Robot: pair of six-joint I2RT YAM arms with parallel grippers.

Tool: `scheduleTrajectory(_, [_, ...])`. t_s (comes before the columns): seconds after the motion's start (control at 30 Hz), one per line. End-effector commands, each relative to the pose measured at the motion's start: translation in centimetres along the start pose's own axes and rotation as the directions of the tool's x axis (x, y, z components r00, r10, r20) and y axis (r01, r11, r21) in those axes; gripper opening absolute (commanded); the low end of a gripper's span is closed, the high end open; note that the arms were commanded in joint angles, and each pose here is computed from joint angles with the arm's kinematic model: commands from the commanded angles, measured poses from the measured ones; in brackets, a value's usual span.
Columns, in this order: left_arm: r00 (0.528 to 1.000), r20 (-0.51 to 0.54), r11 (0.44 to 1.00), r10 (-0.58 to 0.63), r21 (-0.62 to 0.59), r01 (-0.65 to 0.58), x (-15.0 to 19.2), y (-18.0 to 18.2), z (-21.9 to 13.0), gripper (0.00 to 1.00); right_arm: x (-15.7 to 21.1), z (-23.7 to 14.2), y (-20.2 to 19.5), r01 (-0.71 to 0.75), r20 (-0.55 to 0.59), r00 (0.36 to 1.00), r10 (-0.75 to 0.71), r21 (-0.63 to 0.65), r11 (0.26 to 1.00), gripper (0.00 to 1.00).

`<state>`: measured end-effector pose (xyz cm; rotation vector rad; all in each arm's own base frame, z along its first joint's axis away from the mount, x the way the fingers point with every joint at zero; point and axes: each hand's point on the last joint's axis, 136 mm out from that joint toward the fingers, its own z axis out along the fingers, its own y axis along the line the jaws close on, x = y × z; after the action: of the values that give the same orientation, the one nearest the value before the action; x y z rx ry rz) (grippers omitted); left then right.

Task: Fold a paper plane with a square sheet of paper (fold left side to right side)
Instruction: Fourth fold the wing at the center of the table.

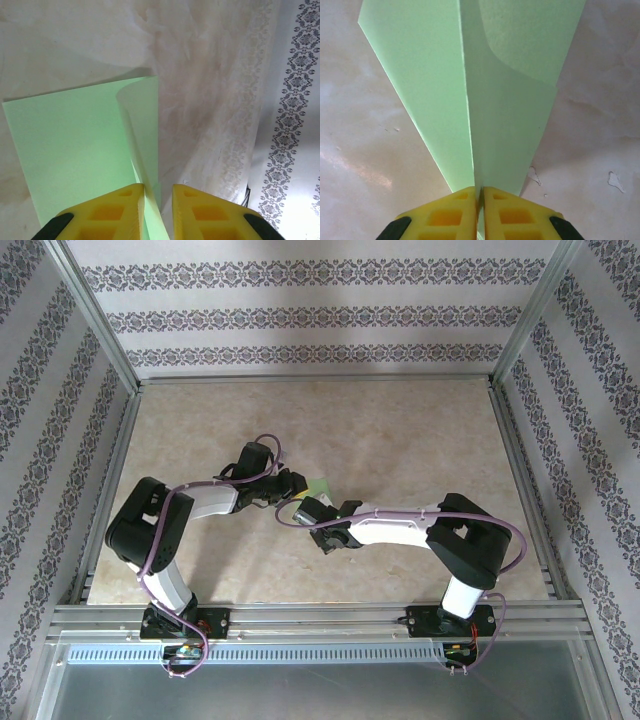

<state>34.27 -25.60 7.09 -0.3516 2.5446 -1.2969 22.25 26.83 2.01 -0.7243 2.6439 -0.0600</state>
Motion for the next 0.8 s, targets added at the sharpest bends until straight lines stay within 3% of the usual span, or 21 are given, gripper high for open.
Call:
scheduleTrajectory(0.0, [0.999,0.025,0.999,0.039,0.011,-0.039,-0.4,-1.1,-1.1,0.23,0.8,0.3,-0.4,0.005,-0.022,1.0,-0.004,0.037,0.999,0.1])
scheduleTrajectory(0.17, [0.998,0.051,0.999,0.031,0.004,-0.031,-1.0,-0.7,-2.8,0.27,0.3,-0.4,-0.2,-0.024,-0.014,1.0,0.023,-0.03,0.999,0.07])
scheduleTrajectory(0.37, [0.995,0.101,0.999,0.026,-0.038,-0.022,-1.9,0.7,-6.2,0.3,0.0,-1.4,0.5,-0.074,-0.046,0.997,0.066,-0.213,0.974,0.04])
scheduleTrajectory(0.53, [0.993,0.105,0.995,0.045,-0.09,-0.036,-1.4,1.7,-7.9,0.3,-0.3,-2.3,1.1,-0.139,-0.083,0.99,0.116,-0.386,0.912,0.02])
scheduleTrajectory(0.77, [0.998,0.034,0.992,0.053,-0.12,-0.049,0.7,2.8,-7.3,0.3,-0.5,-2.4,1.2,-0.232,-0.123,0.973,0.197,-0.55,0.802,0.0])
